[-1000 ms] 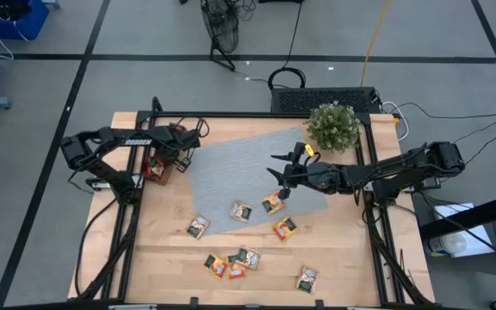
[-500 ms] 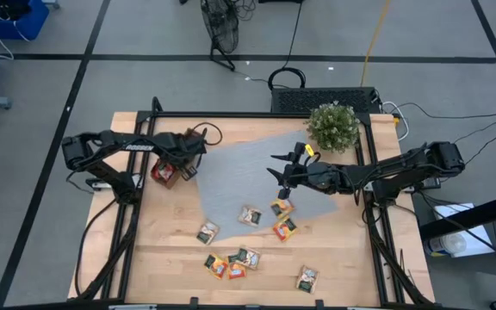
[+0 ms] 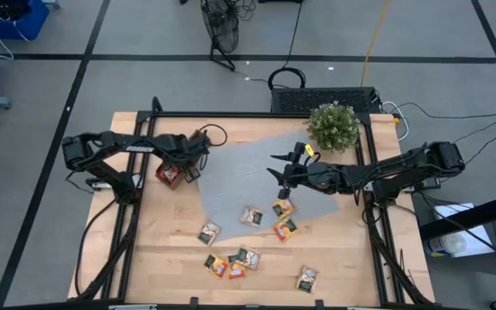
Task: Pick & Place Tea
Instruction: Put the brown tea bag into the middle section of the wooden organizer
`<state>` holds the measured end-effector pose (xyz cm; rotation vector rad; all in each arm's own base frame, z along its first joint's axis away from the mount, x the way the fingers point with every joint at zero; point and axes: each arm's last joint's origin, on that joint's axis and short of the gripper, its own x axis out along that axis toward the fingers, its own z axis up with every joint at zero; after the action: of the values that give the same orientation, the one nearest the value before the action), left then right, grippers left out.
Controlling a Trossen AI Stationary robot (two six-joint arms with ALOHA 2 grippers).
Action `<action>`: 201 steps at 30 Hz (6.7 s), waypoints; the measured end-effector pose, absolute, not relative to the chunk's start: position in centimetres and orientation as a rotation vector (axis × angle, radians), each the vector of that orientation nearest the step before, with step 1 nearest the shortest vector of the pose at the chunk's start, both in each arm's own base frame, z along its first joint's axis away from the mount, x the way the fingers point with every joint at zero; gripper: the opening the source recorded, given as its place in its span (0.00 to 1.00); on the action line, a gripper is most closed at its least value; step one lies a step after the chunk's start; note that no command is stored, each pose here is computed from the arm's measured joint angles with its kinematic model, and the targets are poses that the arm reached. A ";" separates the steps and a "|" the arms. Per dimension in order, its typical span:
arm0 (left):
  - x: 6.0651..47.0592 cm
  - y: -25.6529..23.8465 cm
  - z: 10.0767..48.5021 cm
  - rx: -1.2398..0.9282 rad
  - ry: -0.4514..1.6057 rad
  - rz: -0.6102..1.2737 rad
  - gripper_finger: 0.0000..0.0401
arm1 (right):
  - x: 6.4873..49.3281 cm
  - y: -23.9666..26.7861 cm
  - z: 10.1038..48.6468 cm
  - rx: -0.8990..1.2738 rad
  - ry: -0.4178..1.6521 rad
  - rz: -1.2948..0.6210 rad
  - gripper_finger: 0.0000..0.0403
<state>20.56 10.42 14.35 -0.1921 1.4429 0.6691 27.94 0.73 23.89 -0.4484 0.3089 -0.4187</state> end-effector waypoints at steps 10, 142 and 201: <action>20.5 10.3 14.4 -0.187 1.445 0.705 0.09 | 27.9 0.7 23.9 -0.446 0.308 -0.419 0.45; 17.9 1.4 27.1 -0.129 0.200 0.362 0.09 | 36.7 12.4 15.7 0.119 1.058 -0.022 0.33; 17.9 1.4 27.1 -0.129 0.202 0.362 0.09 | 36.2 14.0 11.3 -0.063 1.090 -0.235 0.03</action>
<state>17.91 1.41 27.06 -0.1288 0.2016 0.3615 36.16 14.05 11.32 -0.0629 1.0898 -0.2354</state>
